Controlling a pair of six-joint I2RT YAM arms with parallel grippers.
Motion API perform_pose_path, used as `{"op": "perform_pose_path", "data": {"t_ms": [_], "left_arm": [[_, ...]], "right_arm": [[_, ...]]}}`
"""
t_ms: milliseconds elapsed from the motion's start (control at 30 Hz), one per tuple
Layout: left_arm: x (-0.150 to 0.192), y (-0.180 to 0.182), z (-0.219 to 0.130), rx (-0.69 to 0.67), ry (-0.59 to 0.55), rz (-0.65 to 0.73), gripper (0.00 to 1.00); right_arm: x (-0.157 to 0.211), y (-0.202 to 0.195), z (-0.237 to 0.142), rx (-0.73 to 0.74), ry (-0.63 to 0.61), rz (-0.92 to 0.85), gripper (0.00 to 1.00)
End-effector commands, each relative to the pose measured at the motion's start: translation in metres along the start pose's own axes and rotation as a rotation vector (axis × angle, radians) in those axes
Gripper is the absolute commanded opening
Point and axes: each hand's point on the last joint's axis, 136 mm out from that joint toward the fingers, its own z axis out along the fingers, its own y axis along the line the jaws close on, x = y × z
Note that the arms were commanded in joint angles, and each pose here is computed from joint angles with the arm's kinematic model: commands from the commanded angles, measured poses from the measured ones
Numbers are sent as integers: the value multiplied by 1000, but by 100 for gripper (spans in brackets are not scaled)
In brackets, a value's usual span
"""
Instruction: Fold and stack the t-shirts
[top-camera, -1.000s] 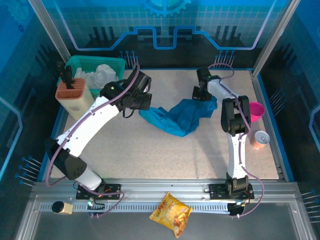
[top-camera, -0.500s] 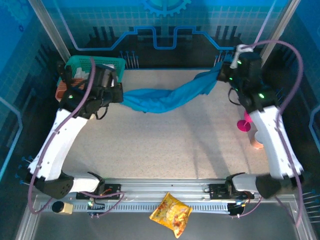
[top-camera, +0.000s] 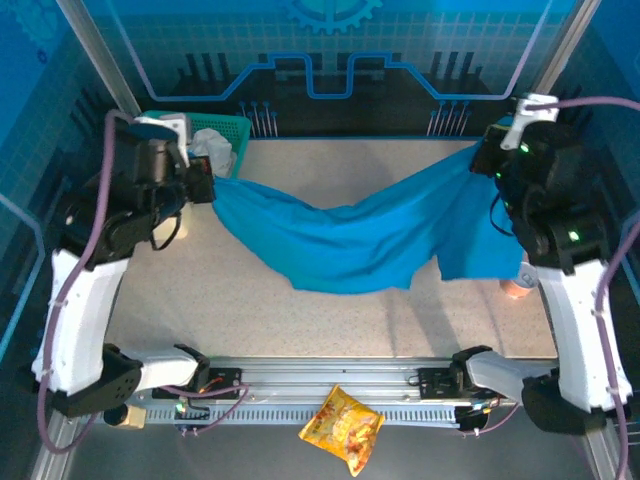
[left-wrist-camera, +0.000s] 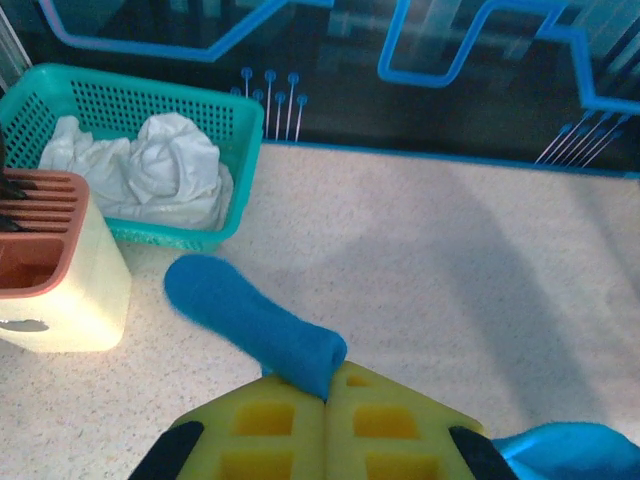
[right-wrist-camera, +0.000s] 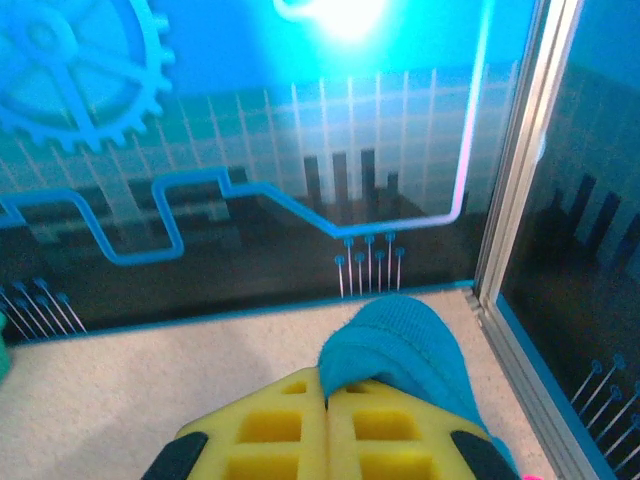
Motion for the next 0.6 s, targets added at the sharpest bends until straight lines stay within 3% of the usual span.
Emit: {"op": "perform_pose_path", "data": {"t_ms": [0, 167, 567], "left_arm": [[28, -3, 66, -81, 151, 80, 0], [60, -12, 150, -102, 268, 94, 0], [100, -5, 314, -165, 419, 60, 0]], "right_arm": [[43, 10, 53, 22, 138, -56, 0], [109, 30, 105, -14, 315, -54, 0], [202, 36, 147, -4, 501, -47, 0]]}}
